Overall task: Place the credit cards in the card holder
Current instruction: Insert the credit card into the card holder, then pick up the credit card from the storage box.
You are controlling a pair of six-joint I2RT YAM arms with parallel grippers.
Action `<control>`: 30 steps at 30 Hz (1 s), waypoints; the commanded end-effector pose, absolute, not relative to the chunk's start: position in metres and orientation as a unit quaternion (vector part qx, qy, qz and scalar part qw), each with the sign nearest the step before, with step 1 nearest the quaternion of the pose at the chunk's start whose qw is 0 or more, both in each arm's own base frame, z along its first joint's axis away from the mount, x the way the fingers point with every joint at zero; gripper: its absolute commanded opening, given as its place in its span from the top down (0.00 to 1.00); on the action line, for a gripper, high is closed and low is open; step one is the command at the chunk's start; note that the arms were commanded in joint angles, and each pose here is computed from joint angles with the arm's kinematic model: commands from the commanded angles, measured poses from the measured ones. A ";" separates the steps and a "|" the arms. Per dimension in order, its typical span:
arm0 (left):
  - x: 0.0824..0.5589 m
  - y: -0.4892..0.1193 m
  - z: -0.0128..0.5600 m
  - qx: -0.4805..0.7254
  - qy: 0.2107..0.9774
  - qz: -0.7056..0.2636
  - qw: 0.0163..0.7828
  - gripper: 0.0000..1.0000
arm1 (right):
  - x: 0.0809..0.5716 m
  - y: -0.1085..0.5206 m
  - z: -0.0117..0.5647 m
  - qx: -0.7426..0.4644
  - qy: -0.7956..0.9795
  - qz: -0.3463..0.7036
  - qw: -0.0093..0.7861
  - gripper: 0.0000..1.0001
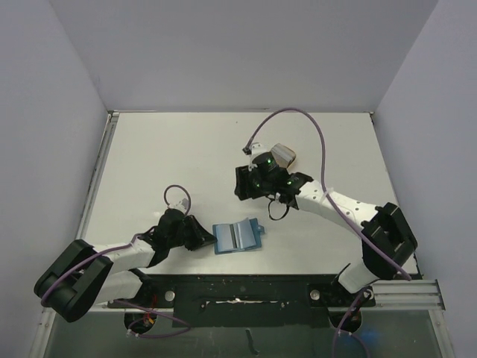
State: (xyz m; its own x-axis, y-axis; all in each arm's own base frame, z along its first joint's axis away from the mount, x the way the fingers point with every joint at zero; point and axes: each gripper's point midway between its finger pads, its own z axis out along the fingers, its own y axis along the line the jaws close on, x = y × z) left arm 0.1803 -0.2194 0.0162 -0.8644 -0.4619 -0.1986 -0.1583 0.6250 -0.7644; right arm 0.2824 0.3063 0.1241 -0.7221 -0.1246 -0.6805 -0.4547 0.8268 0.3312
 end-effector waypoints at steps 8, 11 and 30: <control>0.187 -0.234 0.040 -0.123 0.872 -0.425 0.209 1.00 | 0.431 0.190 0.152 -0.225 0.884 -0.032 0.409 0.45; 0.185 -0.233 0.039 -0.123 0.873 -0.425 0.207 1.00 | 0.457 0.167 0.144 -0.231 0.884 -0.086 0.397 0.43; 0.182 -0.232 0.036 -0.118 0.876 -0.422 0.201 1.00 | 0.507 0.140 0.093 -0.266 0.884 -0.154 0.352 0.46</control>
State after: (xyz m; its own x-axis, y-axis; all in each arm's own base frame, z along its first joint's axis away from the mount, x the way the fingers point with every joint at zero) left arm 0.1740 -0.2252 0.0211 -0.8976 -0.3834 -0.2175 -0.0858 0.6360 -0.7669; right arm 0.4892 0.1452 0.0705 -0.6512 -0.5611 -0.5110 -0.4074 0.8265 -0.3885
